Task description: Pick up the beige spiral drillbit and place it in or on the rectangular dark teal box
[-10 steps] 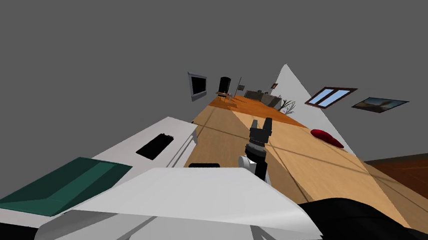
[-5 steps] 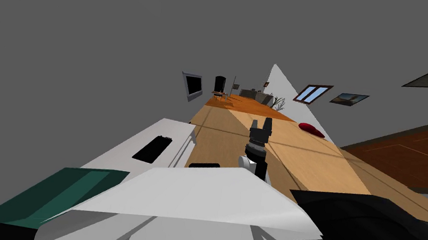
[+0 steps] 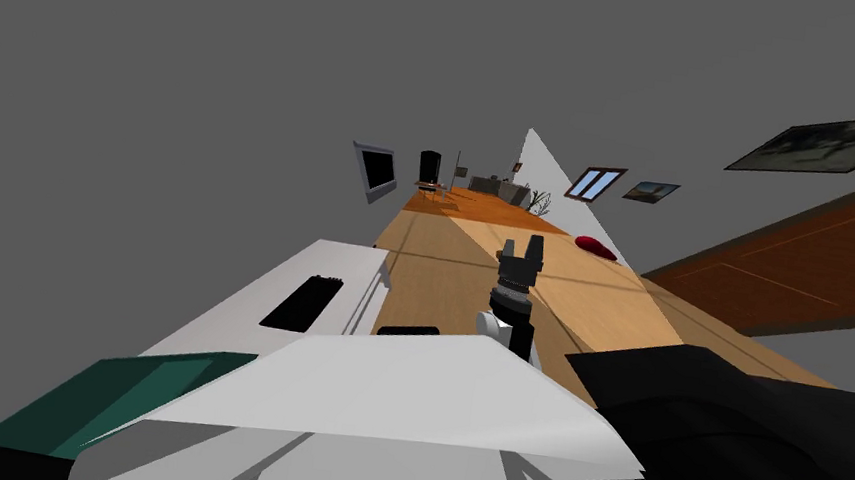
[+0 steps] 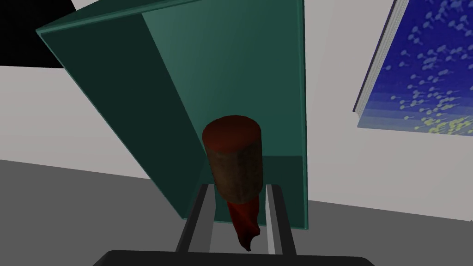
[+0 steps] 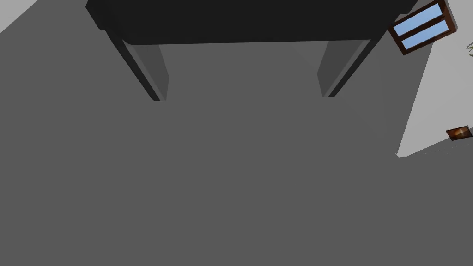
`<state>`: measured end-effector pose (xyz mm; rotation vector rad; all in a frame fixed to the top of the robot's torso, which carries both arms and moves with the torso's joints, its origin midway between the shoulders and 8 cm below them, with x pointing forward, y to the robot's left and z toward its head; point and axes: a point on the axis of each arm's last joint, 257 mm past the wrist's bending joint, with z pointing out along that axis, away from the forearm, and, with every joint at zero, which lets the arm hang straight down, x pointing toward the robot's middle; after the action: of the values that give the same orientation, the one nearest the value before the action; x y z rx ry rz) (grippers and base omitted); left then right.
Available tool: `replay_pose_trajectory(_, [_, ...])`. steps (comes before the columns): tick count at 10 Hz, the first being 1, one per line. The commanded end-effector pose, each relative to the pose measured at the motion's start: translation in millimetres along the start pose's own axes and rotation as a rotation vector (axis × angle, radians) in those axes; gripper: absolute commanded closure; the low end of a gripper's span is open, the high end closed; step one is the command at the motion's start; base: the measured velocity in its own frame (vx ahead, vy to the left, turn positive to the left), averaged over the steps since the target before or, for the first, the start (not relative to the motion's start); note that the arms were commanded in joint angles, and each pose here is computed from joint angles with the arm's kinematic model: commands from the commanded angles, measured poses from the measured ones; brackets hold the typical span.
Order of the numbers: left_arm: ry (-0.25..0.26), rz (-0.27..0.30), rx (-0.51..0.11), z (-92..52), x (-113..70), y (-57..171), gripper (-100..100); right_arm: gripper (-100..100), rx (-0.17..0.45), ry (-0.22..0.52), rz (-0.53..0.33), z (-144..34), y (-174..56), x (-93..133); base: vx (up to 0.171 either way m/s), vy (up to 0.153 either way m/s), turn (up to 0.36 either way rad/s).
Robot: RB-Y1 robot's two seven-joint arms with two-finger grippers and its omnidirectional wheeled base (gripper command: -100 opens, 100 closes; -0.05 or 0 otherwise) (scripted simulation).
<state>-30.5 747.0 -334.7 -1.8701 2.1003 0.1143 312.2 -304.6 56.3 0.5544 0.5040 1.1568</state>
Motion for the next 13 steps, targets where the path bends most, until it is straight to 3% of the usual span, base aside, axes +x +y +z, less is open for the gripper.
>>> replay_pose_trajectory(1, [0.008, -0.021, -0.005, -6.7, -3.4, -4.2, 100, 0, 0.000, 0.000, 0.000, 0.0, 0.0, 0.0, -0.031, 0.056, -0.151])
replay_pose_trajectory(8, [0.050, -0.077, -0.034, -20.6, -0.8, -12.8, 100, 0, 0.000, 0.000, 0.000, 0.0, 0.0, 0.0, -0.051, 0.056, -0.148])
replay_pose_trajectory(9, [0.051, -0.079, -0.034, -20.8, -0.8, -13.8, -100, 0, 0.000, 0.000, 0.000, 0.0, 0.0, 0.0, -0.004, 0.006, 0.003])
replay_pose_trajectory(13, [0.051, -0.079, -0.034, -20.8, -0.8, -13.8, -100, 0, 0.000, 0.000, 0.000, 0.0, 0.0, 0.0, 0.000, 0.000, 0.000])
